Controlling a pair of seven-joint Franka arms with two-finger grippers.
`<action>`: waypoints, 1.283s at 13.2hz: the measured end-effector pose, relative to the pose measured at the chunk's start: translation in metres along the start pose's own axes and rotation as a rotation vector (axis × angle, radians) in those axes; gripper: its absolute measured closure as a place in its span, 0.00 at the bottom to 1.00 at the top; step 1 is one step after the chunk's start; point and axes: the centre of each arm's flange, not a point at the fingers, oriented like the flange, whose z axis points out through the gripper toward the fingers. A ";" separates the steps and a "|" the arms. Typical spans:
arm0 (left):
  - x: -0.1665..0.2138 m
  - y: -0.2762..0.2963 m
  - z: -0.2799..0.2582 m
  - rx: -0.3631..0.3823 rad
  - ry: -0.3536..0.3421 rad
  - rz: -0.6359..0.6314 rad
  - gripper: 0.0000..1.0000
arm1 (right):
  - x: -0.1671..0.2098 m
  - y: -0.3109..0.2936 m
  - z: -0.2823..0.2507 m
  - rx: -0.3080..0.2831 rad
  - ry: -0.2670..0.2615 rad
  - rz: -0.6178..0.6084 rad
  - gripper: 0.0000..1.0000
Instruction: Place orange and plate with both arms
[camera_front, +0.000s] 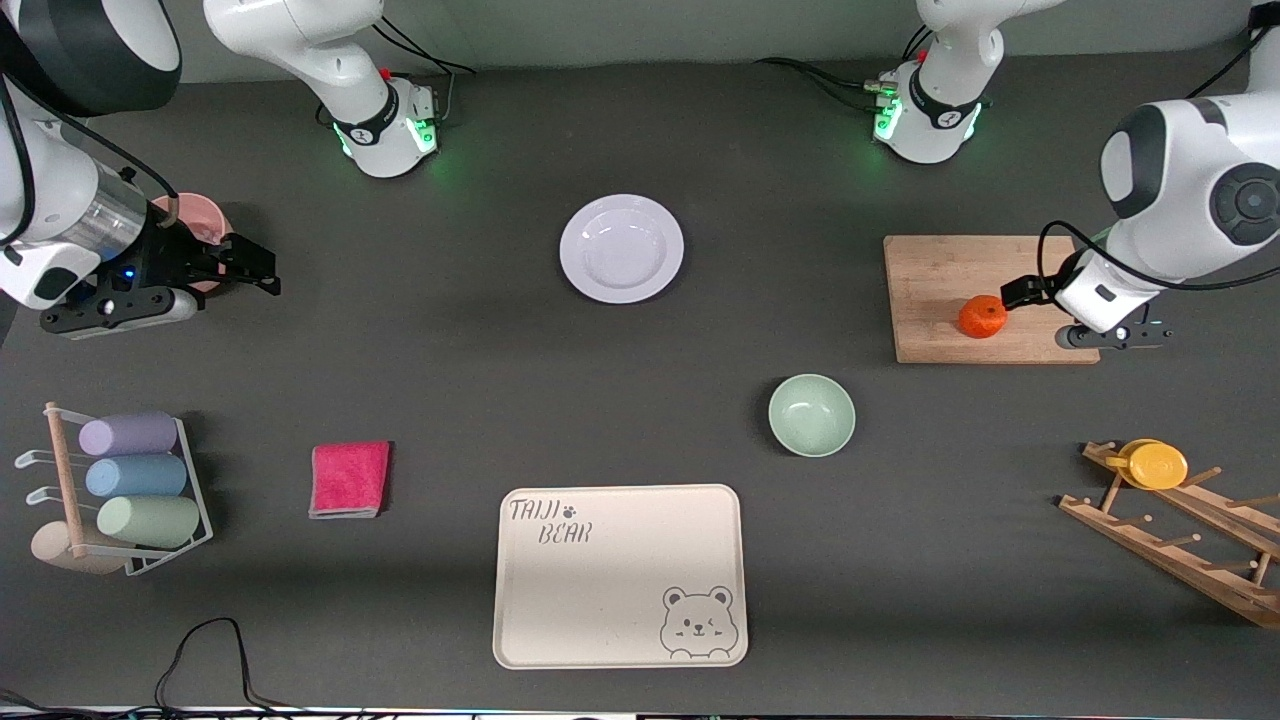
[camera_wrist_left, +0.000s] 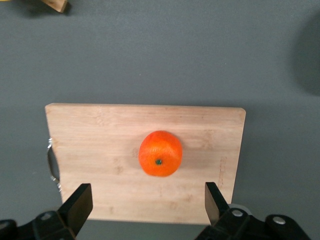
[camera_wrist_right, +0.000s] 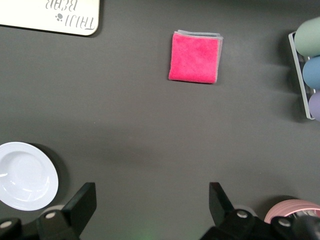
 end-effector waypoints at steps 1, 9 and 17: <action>-0.006 0.001 0.013 -0.005 0.021 -0.005 0.00 | 0.005 -0.003 -0.006 -0.003 0.001 -0.004 0.00; -0.045 0.003 0.091 -0.013 0.150 -0.019 0.00 | 0.062 -0.010 0.024 -0.035 -0.042 -0.006 0.00; -0.047 -0.002 0.133 -0.039 0.163 -0.049 0.00 | 0.093 0.021 0.070 0.222 -0.093 0.125 0.00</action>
